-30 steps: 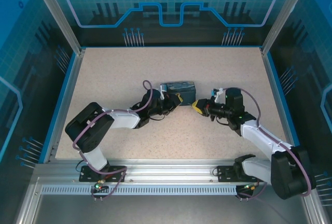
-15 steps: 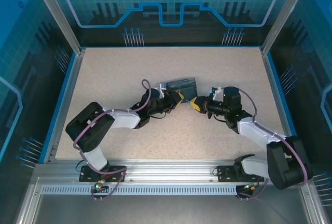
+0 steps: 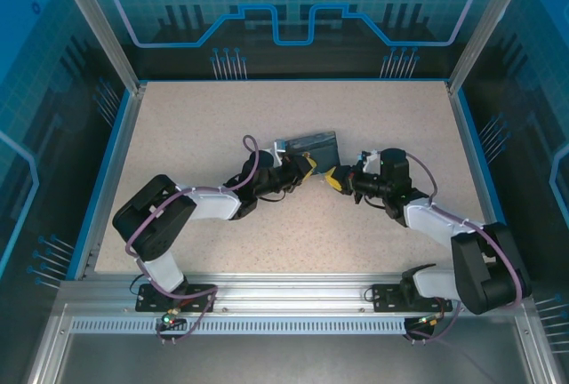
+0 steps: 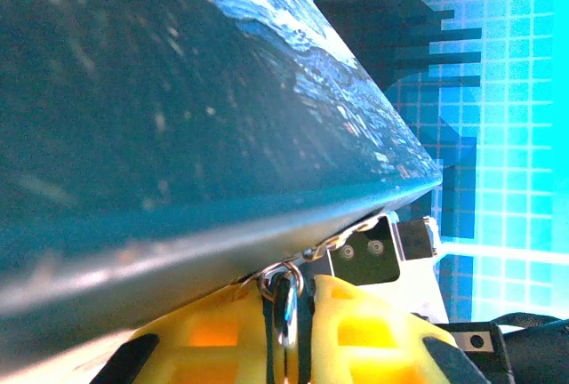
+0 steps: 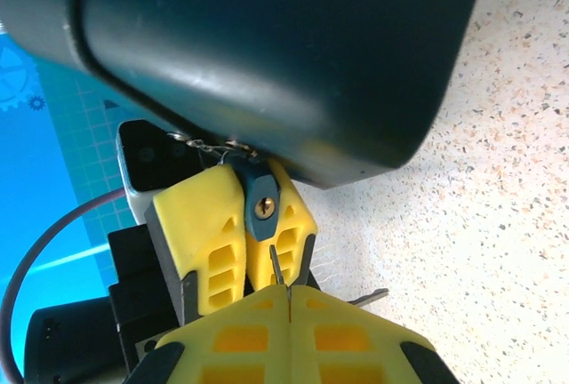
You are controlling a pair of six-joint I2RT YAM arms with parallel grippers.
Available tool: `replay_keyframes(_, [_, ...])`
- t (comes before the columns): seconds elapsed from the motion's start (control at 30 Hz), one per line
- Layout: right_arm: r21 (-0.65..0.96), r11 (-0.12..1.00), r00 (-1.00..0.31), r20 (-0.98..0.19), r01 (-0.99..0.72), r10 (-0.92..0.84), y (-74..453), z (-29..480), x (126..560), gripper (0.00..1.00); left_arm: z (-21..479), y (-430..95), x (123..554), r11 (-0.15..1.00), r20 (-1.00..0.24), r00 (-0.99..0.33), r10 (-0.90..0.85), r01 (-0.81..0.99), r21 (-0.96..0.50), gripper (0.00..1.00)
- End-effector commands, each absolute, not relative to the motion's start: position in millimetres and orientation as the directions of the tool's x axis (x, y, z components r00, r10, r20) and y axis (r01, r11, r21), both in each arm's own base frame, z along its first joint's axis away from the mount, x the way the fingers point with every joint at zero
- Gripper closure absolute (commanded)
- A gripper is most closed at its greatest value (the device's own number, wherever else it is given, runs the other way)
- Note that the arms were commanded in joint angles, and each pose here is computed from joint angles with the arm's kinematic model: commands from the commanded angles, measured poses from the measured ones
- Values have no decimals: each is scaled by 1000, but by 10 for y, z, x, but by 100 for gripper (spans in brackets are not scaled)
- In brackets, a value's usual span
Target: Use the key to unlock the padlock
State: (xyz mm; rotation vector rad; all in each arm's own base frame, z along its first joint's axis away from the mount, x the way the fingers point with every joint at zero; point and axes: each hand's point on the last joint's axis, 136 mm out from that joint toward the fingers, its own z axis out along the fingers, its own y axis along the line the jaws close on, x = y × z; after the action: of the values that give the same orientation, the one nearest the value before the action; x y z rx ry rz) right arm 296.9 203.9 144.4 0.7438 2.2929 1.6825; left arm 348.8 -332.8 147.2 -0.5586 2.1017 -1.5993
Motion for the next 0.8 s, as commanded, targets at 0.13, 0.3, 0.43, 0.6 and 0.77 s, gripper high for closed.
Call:
replay_keyframes(0.13, [938, 232, -855, 109, 257, 507, 2034, 1429, 2961, 100, 1905, -3409, 3566, 154, -134, -819, -557, 57, -986, 100])
replay_keyframes(0.3, [938, 234, -853, 105, 256, 511, 2024, 1451, 2977, 100, 1911, -3418, 3562, 144, -126, -822, -556, 54, -988, 100])
replay_keyframes(0.43, [939, 232, -851, 101, 252, 515, 2019, 1477, 3000, 100, 1925, -3429, 3570, 126, -113, -823, -557, 50, -991, 100])
replay_keyframes(0.6, [941, 231, -849, 96, 248, 520, 2011, 1512, 3033, 100, 1918, -3441, 3571, 99, -88, -825, -558, 39, -994, 100])
replay_keyframes(0.77, [941, 234, -848, 92, 246, 523, 2003, 1537, 3058, 100, 1922, -3447, 3571, 75, -68, -827, -558, 31, -997, 100])
